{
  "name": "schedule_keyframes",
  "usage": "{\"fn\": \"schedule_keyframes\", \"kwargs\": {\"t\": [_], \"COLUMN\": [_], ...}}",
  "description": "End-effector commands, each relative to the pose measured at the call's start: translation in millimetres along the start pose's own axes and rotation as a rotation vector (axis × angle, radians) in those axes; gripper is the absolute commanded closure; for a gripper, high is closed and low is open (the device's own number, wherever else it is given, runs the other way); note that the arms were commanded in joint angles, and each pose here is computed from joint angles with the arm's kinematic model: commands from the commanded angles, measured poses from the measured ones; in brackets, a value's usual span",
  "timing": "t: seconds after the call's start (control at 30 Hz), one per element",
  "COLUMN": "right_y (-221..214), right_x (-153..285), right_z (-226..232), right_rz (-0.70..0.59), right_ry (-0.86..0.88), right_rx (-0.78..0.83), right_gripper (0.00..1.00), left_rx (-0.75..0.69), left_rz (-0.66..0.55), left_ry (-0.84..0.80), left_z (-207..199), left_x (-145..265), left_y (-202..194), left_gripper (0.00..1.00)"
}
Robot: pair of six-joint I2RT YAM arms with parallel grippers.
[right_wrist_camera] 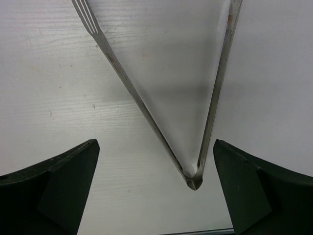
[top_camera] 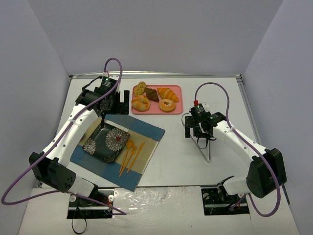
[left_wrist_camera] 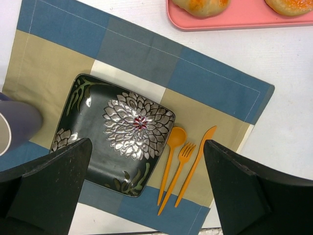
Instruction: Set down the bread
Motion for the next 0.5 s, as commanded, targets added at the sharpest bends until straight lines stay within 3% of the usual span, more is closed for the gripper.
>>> {"fn": "schedule_keyframes", "kwargs": {"t": [0.0,0.47], "right_y": [-1,-17], "right_x": [-13,-44], "right_z": [12,20], "right_rz": [-0.027,-0.045], "right_ry": [-0.033,-0.087], "right_rx": [-0.044,-0.079], "right_gripper": [0.0,0.19], "left_rx": [0.006,0.017], "left_rz": [-0.078,-0.089], "left_ry": [-0.039,-0.033], "left_z": [-1,6], "left_x": [26,39], "left_y": [13,8], "left_gripper": [0.03,0.03]}}
Point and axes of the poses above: each gripper's point midway between its finger pads, its own x axis back along the fingers, its own z axis along the line the jaws close on, y = z × x, the point moved 1 cm from there along x, back along the fingers, and after that the axes turned 8 degrees about x, right-handed, at the moved point
